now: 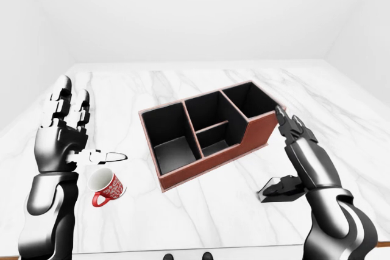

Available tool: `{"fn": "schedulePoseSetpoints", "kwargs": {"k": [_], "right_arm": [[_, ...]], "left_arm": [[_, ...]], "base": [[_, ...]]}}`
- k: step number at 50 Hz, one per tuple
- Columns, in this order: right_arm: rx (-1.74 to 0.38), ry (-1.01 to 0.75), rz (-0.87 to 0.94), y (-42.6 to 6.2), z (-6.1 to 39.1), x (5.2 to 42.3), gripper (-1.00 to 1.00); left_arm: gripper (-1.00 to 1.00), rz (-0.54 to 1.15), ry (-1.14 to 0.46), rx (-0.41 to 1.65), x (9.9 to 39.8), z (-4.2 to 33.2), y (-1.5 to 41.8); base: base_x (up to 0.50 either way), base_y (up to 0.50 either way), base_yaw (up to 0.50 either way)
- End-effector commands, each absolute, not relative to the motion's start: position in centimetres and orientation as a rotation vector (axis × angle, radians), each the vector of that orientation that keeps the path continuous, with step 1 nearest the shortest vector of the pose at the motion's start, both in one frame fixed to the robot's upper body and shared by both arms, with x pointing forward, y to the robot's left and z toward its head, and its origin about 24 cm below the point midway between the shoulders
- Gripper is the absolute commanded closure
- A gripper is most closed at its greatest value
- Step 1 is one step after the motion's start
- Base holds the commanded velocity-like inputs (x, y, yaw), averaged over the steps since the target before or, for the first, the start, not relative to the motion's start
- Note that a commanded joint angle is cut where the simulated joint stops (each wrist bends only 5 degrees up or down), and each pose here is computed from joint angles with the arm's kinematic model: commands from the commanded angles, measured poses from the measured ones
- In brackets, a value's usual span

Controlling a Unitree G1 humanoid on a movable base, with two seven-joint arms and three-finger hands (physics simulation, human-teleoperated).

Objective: Pick up the book and place it in the back compartment of the caddy.

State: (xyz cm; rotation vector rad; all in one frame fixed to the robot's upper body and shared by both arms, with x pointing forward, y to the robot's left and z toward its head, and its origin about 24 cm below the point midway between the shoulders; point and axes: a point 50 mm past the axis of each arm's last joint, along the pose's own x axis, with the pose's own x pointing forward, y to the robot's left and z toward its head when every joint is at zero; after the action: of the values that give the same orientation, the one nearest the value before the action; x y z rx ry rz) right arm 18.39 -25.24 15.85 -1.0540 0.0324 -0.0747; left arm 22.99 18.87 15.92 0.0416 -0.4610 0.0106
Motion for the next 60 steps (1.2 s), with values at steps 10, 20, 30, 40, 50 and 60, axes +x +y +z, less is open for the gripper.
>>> {"fn": "schedulePoseSetpoints", "kwargs": {"k": [10, 20, 30, 40, 50, 60], "right_arm": [[-0.990, 0.148, -0.058, -27.2, 13.5, 18.8, -1.00], [-0.979, 0.174, -0.066, -27.9, 13.2, 18.7, -1.00], [-0.950, 0.222, -0.065, -28.8, 12.2, 18.8, -1.00], [-0.933, 0.249, -0.068, -29.4, 11.7, 18.7, -1.00], [-0.924, 0.271, -0.094, -30.1, 11.3, 18.5, -1.00], [-0.912, 0.295, -0.116, -30.7, 10.7, 18.5, -1.00]], "left_arm": [[-1.00, 0.011, -0.462, 0.043, 22.9, 15.9, 18.9], [-1.00, 0.010, -0.469, 0.043, 22.9, 16.1, 18.8], [-1.00, 0.009, -0.469, 0.044, 22.8, 16.1, 18.8], [-1.00, 0.007, -0.464, 0.043, 22.9, 16.0, 18.7], [-1.00, 0.006, -0.461, 0.043, 22.9, 15.9, 18.7], [-1.00, 0.006, -0.458, 0.043, 22.9, 15.9, 18.7]], "base": [[0.00, 0.00, 0.00], [0.00, 0.00, 0.00], [0.00, 0.00, 0.00], [0.00, 0.00, 0.00], [0.00, 0.00, 0.00], [0.00, 0.00, 0.00]]}}
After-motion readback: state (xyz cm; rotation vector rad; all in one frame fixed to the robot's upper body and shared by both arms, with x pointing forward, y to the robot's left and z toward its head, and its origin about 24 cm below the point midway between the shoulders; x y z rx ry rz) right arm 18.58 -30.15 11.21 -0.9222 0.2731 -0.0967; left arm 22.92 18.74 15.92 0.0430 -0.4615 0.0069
